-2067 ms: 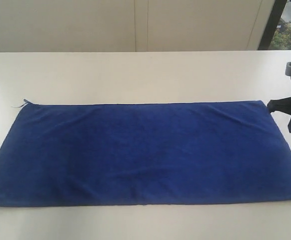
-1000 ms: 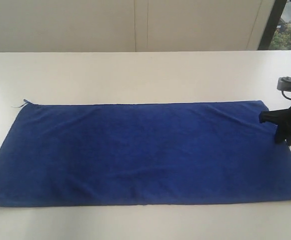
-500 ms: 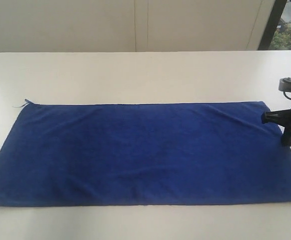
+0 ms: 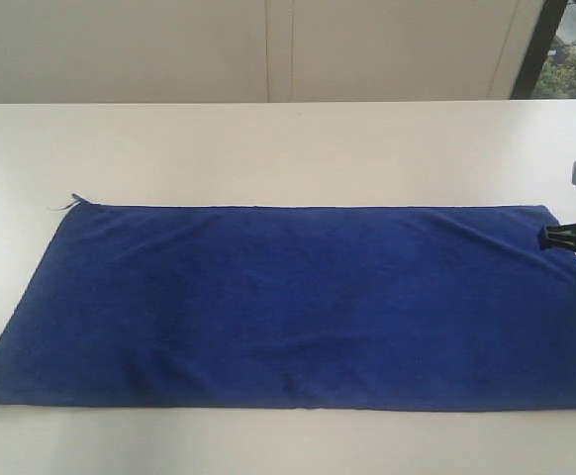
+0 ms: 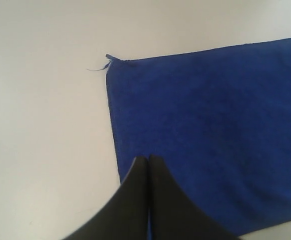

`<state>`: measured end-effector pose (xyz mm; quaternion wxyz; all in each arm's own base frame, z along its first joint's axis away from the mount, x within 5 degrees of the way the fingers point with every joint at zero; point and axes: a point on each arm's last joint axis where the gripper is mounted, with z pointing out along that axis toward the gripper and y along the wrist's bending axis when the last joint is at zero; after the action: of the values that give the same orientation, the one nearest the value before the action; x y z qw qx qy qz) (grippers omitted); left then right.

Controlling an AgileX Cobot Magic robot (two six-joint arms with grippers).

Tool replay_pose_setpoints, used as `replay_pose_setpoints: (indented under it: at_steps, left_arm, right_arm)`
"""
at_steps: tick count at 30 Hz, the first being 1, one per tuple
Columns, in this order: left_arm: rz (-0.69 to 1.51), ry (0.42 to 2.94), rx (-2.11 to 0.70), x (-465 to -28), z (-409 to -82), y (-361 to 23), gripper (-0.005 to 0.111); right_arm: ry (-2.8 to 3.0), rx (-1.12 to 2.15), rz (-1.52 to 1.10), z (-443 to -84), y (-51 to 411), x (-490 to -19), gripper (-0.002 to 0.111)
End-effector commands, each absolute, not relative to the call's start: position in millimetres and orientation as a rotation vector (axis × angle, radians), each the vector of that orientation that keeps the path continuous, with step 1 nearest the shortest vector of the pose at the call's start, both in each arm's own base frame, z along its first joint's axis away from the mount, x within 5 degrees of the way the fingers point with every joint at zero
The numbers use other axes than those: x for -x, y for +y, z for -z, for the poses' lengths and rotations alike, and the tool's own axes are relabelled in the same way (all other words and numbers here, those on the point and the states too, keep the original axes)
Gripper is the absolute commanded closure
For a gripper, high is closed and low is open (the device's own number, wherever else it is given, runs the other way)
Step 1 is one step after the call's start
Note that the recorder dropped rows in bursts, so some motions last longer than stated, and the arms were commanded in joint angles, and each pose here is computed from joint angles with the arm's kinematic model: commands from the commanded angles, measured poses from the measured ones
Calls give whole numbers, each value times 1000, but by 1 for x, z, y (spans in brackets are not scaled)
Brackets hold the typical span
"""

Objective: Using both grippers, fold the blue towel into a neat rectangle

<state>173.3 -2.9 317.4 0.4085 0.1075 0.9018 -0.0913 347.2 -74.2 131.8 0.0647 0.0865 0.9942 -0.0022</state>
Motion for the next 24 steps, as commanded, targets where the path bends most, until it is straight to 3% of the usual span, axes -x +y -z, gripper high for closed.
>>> replay_pose_setpoints:
  at_steps: [1,24]
  left_arm:
    - [243,2276,-274,-171,-317,-4,107]
    - [243,2276,-274,-171,-317,-4,107]
  right_arm:
    - [3014,-270,47,-132,-80,-347,108]
    - [2940,-402,243,-169,-115,-346,108]
